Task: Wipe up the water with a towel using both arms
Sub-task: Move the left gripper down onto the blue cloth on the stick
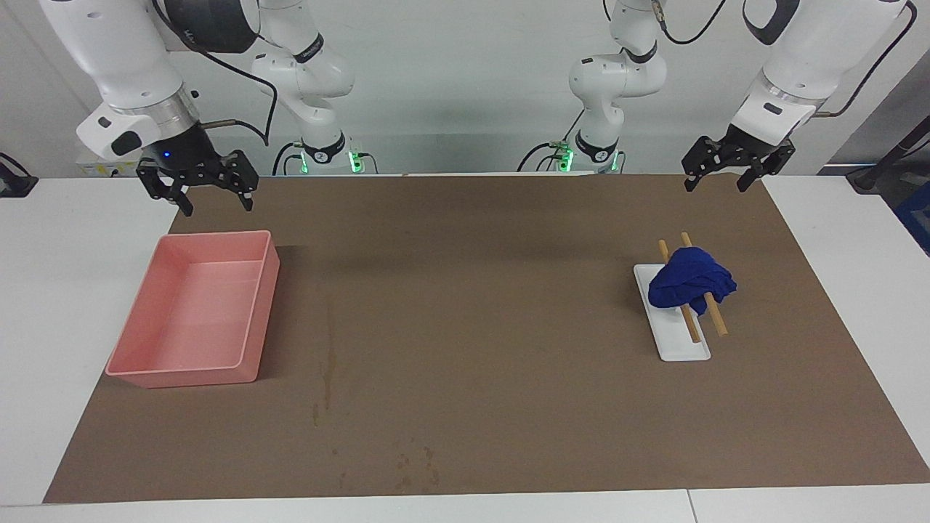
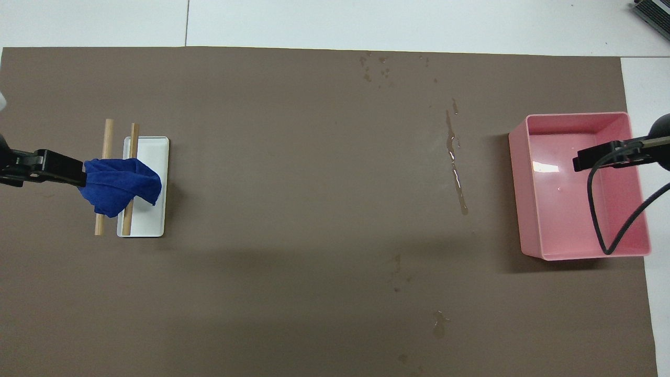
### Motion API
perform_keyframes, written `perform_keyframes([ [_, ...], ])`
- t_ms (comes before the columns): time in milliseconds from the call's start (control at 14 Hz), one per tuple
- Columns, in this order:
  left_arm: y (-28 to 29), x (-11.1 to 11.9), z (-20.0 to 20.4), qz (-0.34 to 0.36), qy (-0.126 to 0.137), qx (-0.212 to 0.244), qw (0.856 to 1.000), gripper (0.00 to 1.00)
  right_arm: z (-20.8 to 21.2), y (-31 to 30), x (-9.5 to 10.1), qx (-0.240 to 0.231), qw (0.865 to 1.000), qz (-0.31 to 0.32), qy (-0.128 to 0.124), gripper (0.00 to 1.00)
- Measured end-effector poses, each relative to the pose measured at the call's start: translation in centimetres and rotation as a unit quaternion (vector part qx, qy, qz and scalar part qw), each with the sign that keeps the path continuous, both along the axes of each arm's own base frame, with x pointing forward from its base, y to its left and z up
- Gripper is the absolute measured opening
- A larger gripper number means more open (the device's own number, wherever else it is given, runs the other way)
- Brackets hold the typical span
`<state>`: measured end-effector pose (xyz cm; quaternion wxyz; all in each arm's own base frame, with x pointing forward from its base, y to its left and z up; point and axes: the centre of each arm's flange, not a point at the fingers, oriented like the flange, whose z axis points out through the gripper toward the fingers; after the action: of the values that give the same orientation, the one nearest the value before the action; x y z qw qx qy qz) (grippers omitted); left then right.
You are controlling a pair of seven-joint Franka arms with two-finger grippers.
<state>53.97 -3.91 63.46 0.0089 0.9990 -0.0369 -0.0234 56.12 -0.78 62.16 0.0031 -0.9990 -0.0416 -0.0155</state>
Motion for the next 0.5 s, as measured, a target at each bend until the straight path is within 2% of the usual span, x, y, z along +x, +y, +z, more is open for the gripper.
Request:
perform_keyframes([
  [285, 0.0, 0.1, -0.1, 0.0, -0.003, 0.0, 1.0, 1.0, 0.0, 0.1, 0.0, 0.0, 1.0, 0.001, 0.0, 1.0],
  [356, 0.1, 0.2, -0.4, 0.001, -0.009, 0.0, 1.0, 1.0, 0.0, 0.1, 0.0, 0.0, 1.0, 0.0, 0.0, 1.0],
  [499, 0.4, 0.3, -3.1, 0.005, -0.04, 0.002, 0.999, 1.0, -0.1, 0.0, 0.0, 0.0, 1.0, 0.0, 0.001, 1.0],
])
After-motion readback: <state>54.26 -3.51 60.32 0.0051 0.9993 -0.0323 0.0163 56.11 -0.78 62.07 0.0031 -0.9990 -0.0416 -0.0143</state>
